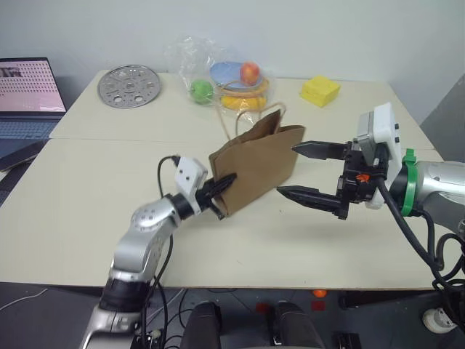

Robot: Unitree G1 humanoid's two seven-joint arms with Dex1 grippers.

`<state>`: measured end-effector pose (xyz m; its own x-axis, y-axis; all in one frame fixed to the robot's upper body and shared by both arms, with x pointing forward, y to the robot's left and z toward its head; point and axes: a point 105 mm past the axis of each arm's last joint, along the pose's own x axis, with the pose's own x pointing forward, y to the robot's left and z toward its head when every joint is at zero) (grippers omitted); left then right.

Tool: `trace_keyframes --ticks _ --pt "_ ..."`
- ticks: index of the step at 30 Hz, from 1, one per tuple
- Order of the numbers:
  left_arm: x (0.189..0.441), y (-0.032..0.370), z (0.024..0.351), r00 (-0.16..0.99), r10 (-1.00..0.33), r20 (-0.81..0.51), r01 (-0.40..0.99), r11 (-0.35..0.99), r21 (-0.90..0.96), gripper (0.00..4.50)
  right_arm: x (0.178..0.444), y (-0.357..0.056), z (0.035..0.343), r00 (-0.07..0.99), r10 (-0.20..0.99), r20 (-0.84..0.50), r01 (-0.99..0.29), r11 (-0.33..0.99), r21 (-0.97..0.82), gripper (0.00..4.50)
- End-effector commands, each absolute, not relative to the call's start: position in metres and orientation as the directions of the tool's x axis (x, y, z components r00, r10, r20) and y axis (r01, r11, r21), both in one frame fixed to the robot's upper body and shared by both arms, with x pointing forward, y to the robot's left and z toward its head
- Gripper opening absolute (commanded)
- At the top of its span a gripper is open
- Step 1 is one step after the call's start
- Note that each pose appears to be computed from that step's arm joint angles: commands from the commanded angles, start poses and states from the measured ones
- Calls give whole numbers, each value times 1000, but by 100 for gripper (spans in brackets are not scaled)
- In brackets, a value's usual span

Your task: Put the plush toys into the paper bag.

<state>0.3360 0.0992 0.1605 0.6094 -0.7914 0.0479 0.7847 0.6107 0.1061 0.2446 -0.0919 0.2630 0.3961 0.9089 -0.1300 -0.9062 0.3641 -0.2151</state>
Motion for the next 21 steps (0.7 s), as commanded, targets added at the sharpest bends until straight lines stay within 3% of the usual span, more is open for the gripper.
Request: trace_keyframes --ticks 1,6,12,16,21 --pt "334 92 187 392 -918 68 914 397 90 1 243 -103 290 424 901 -94 -879 384 -284 450" --pt "338 89 175 111 -992 -64 993 109 40 1 235 -112 294 435 890 -133 -880 390 -270 450" --pt "345 74 160 -55 -993 -108 998 -56 12 1 227 -113 288 466 872 -152 -872 423 -248 450" --pt "351 69 152 -57 -989 -134 998 -62 27 1 224 -116 286 488 859 -154 -862 447 -238 450" --pt "357 75 158 -38 -990 -137 997 -46 56 124 221 -115 285 502 851 -150 -856 465 -227 450"
